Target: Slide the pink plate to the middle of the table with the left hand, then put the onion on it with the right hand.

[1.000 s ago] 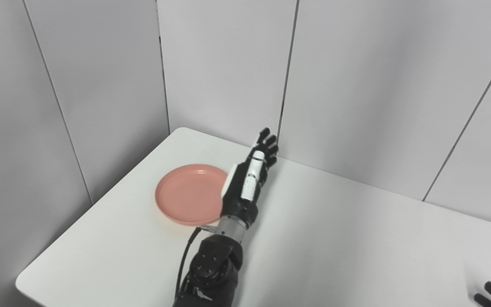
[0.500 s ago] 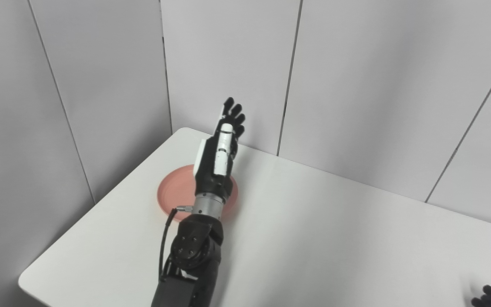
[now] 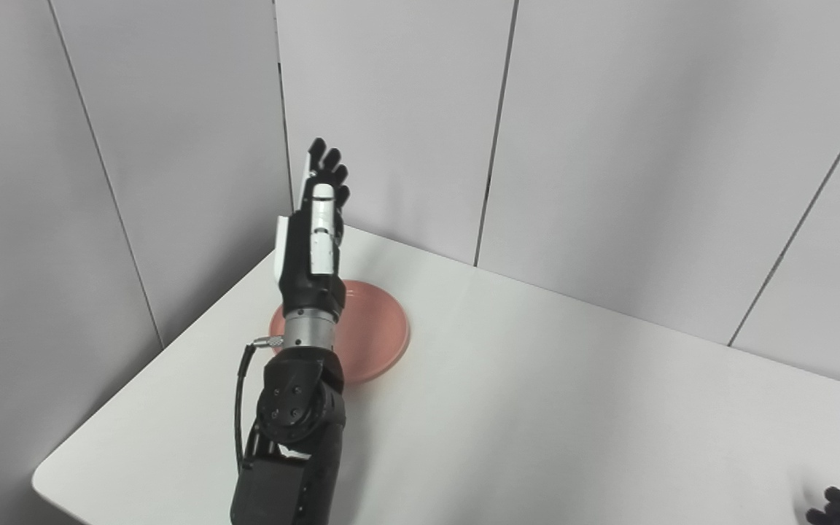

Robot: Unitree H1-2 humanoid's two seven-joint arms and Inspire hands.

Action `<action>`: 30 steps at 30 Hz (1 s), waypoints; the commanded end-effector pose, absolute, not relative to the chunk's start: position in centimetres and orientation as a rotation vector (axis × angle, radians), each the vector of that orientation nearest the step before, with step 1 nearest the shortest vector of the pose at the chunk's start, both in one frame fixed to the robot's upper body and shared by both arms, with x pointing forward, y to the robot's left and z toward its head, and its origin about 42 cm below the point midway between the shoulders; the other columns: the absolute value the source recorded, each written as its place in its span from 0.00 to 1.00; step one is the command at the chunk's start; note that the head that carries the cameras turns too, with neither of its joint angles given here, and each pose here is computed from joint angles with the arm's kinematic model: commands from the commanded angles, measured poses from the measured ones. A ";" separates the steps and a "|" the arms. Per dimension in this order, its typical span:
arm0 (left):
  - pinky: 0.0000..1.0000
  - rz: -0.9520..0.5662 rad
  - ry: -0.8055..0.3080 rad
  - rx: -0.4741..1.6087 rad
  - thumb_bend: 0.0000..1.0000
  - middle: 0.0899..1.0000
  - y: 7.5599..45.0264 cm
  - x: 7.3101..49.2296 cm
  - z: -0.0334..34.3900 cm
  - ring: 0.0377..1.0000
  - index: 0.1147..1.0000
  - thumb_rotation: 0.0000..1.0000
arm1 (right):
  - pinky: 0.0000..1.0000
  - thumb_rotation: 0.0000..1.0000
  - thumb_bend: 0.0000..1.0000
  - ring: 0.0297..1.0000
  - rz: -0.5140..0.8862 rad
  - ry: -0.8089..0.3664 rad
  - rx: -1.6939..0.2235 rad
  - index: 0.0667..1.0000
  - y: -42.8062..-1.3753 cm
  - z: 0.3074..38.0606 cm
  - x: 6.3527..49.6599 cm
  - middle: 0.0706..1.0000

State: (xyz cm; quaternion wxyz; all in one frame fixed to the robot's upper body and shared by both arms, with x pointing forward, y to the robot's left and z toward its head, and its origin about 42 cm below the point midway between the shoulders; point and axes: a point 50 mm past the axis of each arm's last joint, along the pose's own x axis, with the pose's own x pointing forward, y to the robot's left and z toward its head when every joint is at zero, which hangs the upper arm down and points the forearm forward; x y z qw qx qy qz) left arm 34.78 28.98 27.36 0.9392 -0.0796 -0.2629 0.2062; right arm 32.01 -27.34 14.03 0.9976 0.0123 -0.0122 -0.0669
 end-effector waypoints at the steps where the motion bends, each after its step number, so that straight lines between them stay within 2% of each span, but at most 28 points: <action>1: 0.97 0.439 -0.641 -0.142 0.36 0.98 29.8 34.8 29.9 0.98 0.95 1.00 | 0.29 0.16 0.48 0.61 -0.129 0.007 0.035 0.45 -27.4 13.3 32.1 0.70; 7: 0.96 0.517 -0.636 -0.116 0.39 0.97 32.3 34.3 29.5 0.97 0.95 1.00 | 0.31 0.16 0.48 0.61 -0.131 0.008 0.031 0.45 -27.4 13.2 32.1 0.69; 16: 0.99 0.576 -0.623 -0.129 0.40 0.98 35.8 34.3 28.6 0.99 0.96 1.00 | 0.29 0.16 0.48 0.58 -0.130 0.000 0.027 0.45 -27.4 13.5 32.1 0.66; 24: 0.97 0.611 -0.586 -0.148 0.38 0.96 37.9 34.7 27.6 0.97 0.95 1.00 | 0.31 0.16 0.48 0.58 -0.128 -0.001 0.027 0.45 -27.6 13.3 32.0 0.67; 30: 0.96 0.629 -0.548 -0.174 0.36 0.94 39.1 35.2 26.6 0.95 0.91 1.00 | 0.31 0.16 0.48 0.57 -0.134 0.003 0.026 0.45 -27.6 13.4 32.0 0.65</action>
